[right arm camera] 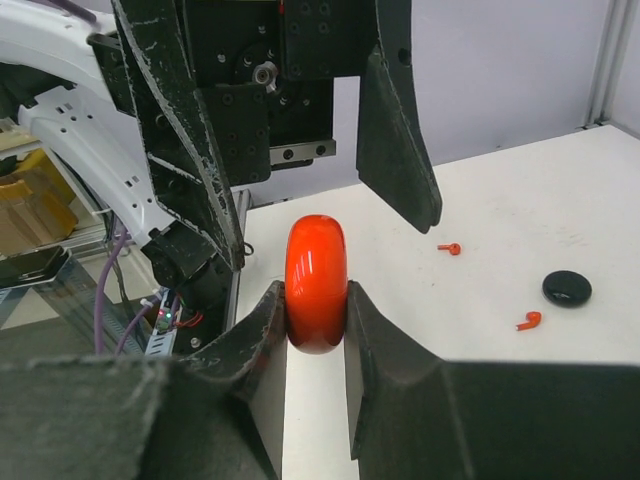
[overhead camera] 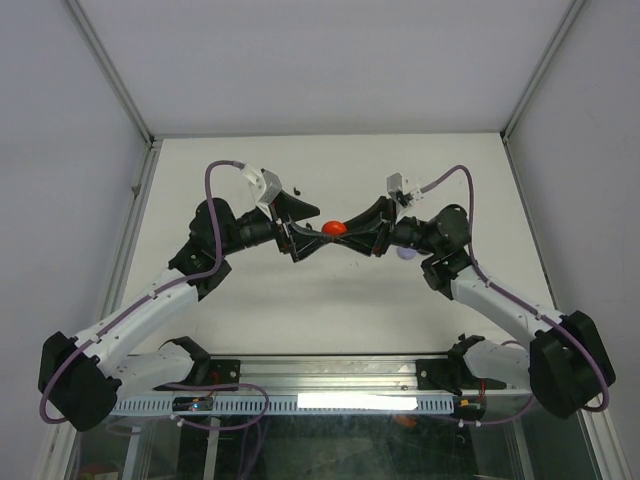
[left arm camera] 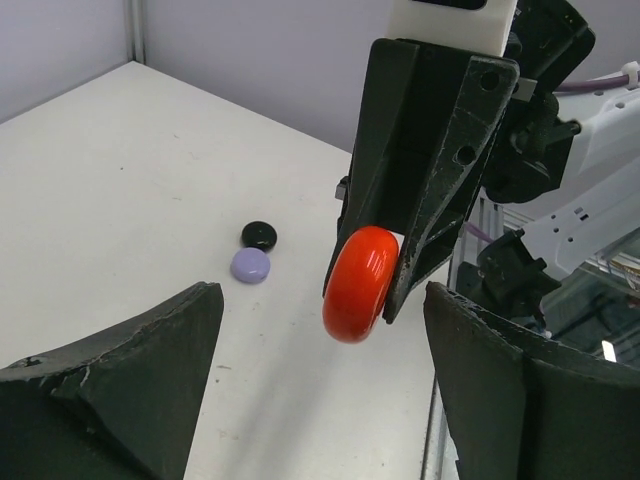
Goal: Insert the wireless bluetooth earbuds into the charging case
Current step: Open the charging case.
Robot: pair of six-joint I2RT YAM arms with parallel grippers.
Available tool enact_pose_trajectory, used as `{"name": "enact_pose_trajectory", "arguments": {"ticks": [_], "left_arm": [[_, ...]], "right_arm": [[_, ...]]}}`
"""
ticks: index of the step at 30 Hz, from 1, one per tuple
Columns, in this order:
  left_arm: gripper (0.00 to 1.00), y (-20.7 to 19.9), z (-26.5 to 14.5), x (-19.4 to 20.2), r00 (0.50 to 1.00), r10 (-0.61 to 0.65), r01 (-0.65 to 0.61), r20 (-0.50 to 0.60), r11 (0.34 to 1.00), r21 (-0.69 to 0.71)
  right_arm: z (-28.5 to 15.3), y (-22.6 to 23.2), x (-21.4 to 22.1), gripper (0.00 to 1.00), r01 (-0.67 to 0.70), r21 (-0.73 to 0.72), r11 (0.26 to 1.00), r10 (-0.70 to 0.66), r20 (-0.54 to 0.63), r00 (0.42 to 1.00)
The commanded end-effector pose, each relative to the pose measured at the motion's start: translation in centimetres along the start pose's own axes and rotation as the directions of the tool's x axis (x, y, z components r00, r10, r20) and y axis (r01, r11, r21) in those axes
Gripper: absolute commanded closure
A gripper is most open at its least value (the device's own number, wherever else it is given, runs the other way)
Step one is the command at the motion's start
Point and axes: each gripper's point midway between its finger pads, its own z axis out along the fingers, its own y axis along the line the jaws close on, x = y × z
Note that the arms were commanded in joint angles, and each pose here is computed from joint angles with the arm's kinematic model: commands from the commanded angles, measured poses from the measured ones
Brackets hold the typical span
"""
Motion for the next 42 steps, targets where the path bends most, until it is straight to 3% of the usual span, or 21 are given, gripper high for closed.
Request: {"name": "enact_pose_trajectory", "arguments": {"ticks": [1,28,33,39,40,42], "left_arm": [[0.17,-1.0,0.4,-2.2,0.998,0.007,-0.011,0.068,0.998,0.056],[0.21,2.2,-0.1,-3.0,0.98,-0.168,0.174,0.103,0.983,-0.052],[0.17,3.4,-0.6,-2.7,0.981,-0.165,0.178,0.099,0.974,-0.138],[0.11,8.0,-2.3,-1.2,0.983,-0.173,0.185,0.067,0.891,-0.415],[0.11,8.9,-2.6,-0.7,0.982,-0.182,0.188,0.059,0.868,-0.46],[0.11,10.6,-3.3,0.6,0.978,-0.208,0.191,0.031,0.815,-0.548]], "right_arm": [[0.3,1.5,-2.2,1.0,0.044,-0.076,0.996,-0.04,0.065,0.997],[-0.1,3.2,-1.6,1.0,0.055,-0.172,0.984,-0.047,0.051,0.998],[-0.1,1.0,-0.6,1.0,0.039,-0.059,0.997,-0.037,0.03,0.999],[-1.5,0.5,2.4,1.0,-0.097,0.041,0.994,0.101,-0.084,0.991],[-2.0,-3.1,1.7,1.0,0.042,0.218,0.975,-0.032,-0.052,0.998],[-2.7,-4.2,2.0,1.0,0.098,0.28,0.955,-0.079,-0.077,0.994]]}}
